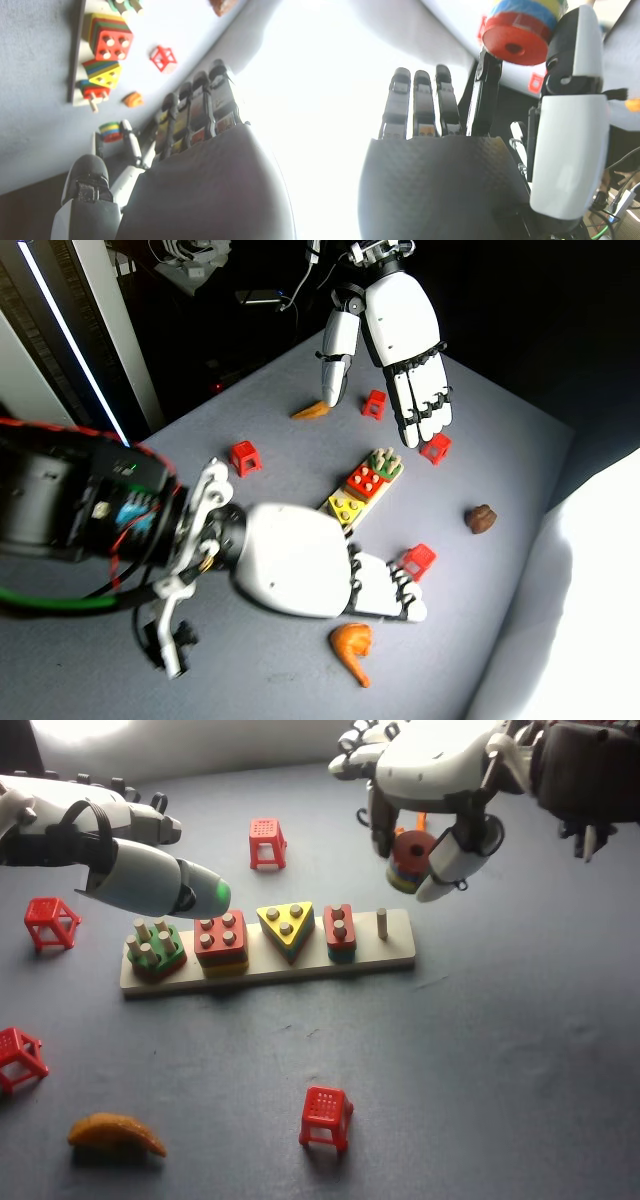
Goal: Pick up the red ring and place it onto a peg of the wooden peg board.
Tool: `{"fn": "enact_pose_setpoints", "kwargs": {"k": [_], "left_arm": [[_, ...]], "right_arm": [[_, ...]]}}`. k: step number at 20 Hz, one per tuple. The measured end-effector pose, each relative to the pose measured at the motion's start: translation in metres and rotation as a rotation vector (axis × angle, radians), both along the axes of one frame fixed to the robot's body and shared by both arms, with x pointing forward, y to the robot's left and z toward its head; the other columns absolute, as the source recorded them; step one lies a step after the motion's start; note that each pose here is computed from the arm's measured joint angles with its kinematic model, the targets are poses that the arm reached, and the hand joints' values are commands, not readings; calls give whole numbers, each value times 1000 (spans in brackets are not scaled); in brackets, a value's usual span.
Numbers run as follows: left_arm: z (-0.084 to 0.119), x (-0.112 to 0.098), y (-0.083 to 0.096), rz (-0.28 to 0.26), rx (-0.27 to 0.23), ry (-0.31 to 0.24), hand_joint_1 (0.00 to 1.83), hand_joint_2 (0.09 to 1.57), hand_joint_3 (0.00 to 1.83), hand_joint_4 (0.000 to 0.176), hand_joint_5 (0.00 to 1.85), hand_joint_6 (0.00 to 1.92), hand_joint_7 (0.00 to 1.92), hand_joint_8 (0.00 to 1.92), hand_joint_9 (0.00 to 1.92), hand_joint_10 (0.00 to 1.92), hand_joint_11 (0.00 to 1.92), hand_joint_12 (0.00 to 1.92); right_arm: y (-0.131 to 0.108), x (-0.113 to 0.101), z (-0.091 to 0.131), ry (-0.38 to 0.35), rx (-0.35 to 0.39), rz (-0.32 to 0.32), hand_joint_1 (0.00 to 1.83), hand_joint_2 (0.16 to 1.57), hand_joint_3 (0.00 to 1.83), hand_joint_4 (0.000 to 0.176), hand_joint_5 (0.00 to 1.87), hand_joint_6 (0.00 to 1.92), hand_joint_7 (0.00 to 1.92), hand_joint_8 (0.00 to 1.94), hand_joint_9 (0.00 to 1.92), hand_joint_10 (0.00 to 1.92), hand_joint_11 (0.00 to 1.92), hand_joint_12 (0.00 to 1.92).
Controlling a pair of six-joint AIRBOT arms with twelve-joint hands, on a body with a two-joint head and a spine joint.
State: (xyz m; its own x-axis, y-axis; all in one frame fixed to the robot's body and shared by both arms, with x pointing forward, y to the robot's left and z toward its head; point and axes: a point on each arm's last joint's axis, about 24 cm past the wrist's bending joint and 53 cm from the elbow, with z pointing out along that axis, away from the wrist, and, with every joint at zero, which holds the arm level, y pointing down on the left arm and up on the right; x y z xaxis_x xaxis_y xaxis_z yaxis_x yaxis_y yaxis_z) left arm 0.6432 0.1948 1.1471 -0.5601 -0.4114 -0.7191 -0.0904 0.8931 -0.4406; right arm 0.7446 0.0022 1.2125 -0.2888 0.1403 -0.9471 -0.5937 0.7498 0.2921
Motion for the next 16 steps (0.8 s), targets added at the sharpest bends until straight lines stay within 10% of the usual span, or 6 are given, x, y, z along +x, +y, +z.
{"fn": "enact_pose_setpoints", "kwargs": {"k": [10, 13, 15, 16], "left_arm": [[0, 0, 0, 0, 0, 0, 0, 1162, 4, 0, 28, 0, 4, 0, 0, 0, 0, 0], [0, 0, -1, -1, 0, 0, 0, 1162, 3, 0, 28, 1, 2, 0, 0, 0, 0, 0], [-1, 0, -3, -5, 0, 1, 0, 1148, 0, 0, 44, 6, 15, 5, 7, 3, 7, 3], [0, 0, -3, -6, -1, 1, 0, 1151, 0, 0, 39, 4, 13, 4, 10, 4, 11, 5]], "right_arm": [[30, -24, -4, 14, -5, 74, 1105, 997, 1, 172, 1259, 506, 130, 3, 0, 0, 0, 0], [30, -24, -5, 9, -12, 76, 1119, 989, 0, 145, 1288, 456, 146, 2, 0, 0, 0, 0], [29, -25, -11, 13, -23, 76, 1108, 990, 0, 175, 1282, 463, 157, 2, 0, 0, 0, 0], [30, -25, -14, 16, -26, 77, 1114, 991, 0, 152, 1283, 462, 162, 3, 0, 0, 0, 0]]}}
